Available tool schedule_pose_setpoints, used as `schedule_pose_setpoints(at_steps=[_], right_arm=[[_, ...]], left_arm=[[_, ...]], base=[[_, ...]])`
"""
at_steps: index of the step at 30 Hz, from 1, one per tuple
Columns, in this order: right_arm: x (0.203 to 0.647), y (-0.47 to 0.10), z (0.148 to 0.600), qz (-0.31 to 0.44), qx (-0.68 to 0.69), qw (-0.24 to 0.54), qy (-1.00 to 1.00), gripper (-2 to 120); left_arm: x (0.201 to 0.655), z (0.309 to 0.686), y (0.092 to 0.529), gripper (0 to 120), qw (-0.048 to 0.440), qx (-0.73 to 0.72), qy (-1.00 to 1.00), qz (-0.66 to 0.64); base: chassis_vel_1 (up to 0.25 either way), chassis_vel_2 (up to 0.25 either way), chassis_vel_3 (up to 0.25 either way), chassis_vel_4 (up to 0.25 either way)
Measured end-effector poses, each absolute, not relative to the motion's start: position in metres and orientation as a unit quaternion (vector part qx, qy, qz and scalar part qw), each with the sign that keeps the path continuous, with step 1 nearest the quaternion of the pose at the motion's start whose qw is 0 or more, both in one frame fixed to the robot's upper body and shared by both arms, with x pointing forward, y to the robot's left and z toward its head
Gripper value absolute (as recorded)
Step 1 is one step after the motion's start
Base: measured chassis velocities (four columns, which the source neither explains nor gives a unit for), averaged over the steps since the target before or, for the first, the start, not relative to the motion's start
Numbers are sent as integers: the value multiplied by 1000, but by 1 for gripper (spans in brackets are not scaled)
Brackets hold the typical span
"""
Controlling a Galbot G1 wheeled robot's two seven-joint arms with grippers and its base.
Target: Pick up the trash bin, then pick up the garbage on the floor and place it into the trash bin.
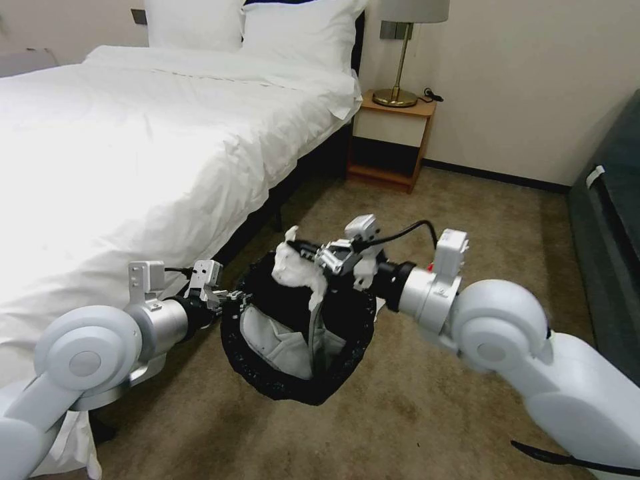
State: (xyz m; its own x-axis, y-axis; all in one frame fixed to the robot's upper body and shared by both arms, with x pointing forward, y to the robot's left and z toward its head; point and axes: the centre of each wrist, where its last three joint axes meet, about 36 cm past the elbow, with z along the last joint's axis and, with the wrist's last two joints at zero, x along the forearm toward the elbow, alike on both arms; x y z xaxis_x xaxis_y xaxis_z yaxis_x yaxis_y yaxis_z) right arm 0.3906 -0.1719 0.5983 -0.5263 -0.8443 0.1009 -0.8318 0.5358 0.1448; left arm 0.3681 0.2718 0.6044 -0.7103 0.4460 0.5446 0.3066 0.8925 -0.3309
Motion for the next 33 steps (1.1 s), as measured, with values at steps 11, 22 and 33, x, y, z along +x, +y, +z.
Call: schedule_pose_setpoints(at_steps=[11,22,33], right_arm=[[400,-156,590,-34,471,83,-877,42],[405,-156,588,-33,464,78,-882,80],[405,-164,610,-44,452,44,-890,100]], left_arm=[[374,604,269,1,322,-204,-918,111],[374,608,268,1,318,-207,-918,113],[379,612,270,1,311,-200,-922,119]], base=[[0,0,0,0],[0,0,0,0],[0,0,0,0]])
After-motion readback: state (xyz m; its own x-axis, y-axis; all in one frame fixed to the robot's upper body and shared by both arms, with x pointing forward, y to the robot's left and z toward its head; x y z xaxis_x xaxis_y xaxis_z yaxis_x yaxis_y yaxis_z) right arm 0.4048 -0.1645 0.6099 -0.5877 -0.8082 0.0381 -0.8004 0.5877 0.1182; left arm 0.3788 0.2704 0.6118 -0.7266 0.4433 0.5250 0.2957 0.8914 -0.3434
